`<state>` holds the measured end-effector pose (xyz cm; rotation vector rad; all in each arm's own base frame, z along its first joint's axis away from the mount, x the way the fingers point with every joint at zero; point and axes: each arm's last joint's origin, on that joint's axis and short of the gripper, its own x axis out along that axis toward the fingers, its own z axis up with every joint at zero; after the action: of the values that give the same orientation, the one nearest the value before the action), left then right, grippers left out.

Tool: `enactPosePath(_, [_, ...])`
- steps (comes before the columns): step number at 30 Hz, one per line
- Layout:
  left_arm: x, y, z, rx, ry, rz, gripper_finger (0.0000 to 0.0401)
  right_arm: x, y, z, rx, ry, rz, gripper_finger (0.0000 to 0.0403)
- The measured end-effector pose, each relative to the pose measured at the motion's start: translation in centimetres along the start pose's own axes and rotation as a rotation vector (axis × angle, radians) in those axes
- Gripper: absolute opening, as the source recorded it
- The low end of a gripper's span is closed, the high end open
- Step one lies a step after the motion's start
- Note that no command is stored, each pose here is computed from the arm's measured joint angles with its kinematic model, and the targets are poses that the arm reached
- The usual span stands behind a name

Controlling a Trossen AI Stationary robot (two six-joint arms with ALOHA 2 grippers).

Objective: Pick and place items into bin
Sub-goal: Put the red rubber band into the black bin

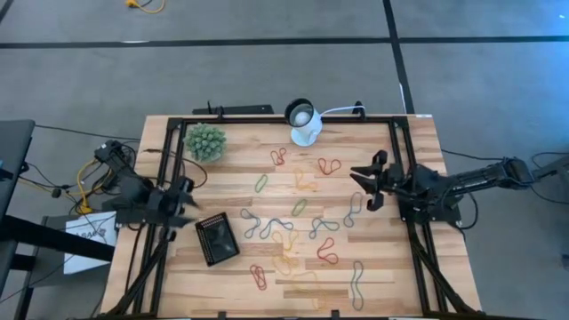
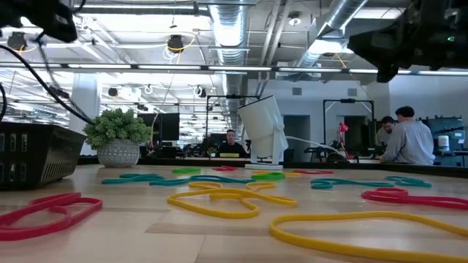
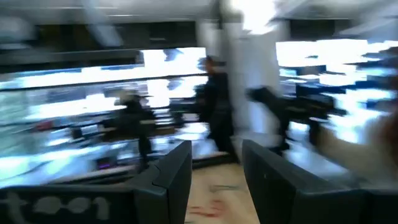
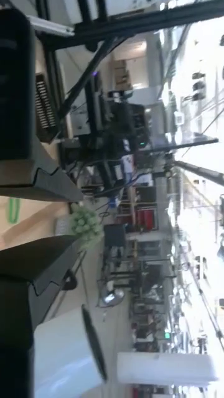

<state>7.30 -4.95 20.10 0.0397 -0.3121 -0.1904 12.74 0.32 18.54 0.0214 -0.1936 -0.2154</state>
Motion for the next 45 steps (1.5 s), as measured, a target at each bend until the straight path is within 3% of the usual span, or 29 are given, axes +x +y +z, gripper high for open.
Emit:
enactPosePath(5, [-0.1, 0.9, 0.2, 0.007, 0.040, 0.273, 0.0132, 0.9, 0.0, 0.3, 0.053, 0.028, 0.015, 0.0093])
enactPosePath(9, [-0.2, 1.4, 0.8, -0.007, 0.000, 0.364, 0.0132, 2.3, 0.1, 0.2, 0.064, 0.097, -0.006, 0.0093])
enactPosePath(14, [-0.7, 3.0, 4.9, -0.037, -0.191, 0.481, 0.0132, 4.1, 0.1, -2.0, 0.014, 0.276, -0.037, 0.0093])
enactPosePath(16, [-0.8, 3.5, 6.3, -0.025, -0.183, 0.522, 0.0132, 4.7, 0.2, -2.7, 0.000, 0.328, -0.042, 0.0093])
enactPosePath(19, [-0.7, 3.7, 6.8, 0.025, -0.067, 0.570, 0.0132, 5.6, 0.2, -3.5, -0.032, 0.450, -0.059, 0.0093])
enactPosePath(24, [-0.2, 3.0, 5.3, 0.041, 0.052, 0.483, 0.0132, 7.2, -1.0, -4.9, -0.118, 0.792, -0.168, 0.0093])
enactPosePath(28, [-0.1, 2.7, 4.6, 0.032, 0.091, 0.421, 0.0132, 8.7, -2.3, -5.4, -0.197, 0.973, -0.204, 0.0093])
enactPosePath(31, [-0.1, 2.7, 4.7, 0.011, 0.082, 0.423, 0.0132, 10.2, -3.3, -5.6, -0.238, 1.028, -0.135, 0.0093])
enactPosePath(34, [-0.1, 2.7, 4.7, 0.014, 0.079, 0.423, 0.0132, 11.2, -4.5, -6.3, -0.177, 1.098, -0.027, 0.0093])
enactPosePath(38, [-0.1, 2.7, 4.7, 0.016, 0.080, 0.422, 0.0132, 11.6, -6.4, -7.7, -0.127, 1.229, -0.068, 0.0093])
enactPosePath(45, [-0.1, 2.7, 4.7, 0.033, 0.083, 0.420, 0.0132, 12.4, -8.6, -9.1, -0.064, 1.284, -0.079, 0.0093])
